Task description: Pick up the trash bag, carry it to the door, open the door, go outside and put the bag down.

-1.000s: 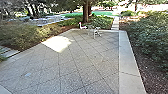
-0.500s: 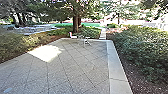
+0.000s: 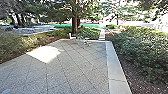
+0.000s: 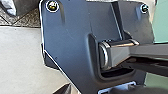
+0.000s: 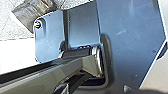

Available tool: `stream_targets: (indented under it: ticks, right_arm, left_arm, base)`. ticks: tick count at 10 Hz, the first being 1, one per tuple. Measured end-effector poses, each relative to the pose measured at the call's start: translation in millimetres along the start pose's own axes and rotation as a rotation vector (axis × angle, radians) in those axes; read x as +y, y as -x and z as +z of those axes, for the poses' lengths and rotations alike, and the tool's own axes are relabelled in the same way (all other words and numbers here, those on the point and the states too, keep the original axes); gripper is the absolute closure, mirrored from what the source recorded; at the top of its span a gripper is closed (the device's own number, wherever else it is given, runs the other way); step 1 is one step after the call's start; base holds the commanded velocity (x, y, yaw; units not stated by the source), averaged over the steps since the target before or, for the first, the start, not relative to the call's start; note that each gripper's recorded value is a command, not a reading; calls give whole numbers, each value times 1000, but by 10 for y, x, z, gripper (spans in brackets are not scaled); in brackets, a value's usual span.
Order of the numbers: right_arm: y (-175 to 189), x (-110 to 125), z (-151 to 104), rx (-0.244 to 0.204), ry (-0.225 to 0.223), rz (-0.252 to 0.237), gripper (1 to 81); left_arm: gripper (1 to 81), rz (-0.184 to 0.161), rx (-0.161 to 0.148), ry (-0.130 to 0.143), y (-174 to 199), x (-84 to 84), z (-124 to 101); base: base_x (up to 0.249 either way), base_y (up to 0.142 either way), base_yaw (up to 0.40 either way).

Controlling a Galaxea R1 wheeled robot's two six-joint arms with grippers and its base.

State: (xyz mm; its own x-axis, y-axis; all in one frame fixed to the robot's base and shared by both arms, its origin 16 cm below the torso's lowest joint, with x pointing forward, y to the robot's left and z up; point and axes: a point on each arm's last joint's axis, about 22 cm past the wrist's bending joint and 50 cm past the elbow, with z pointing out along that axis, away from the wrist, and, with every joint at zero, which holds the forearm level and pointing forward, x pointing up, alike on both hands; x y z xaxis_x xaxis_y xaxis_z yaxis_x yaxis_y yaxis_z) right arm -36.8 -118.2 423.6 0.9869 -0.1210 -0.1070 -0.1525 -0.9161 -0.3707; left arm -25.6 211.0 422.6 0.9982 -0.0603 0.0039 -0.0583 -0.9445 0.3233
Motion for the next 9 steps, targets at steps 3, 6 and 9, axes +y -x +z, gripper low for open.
stream_targets:
  ticks: [3,6,9]
  right_arm:
    - [72,27,-5,17,-3,46,10]
    - [66,26,-6,19,-3,47,10]
    - [0,7,-7,52,-12,47,10]
  left_arm:
    - [10,49,4,27,-101,311,104]
    - [10,40,33,-34,-75,94,84]
    - [10,35,90,-80,-122,140,131]
  base:
    - [0,0,0]
    - [0,0,0]
    - [0,0,0]
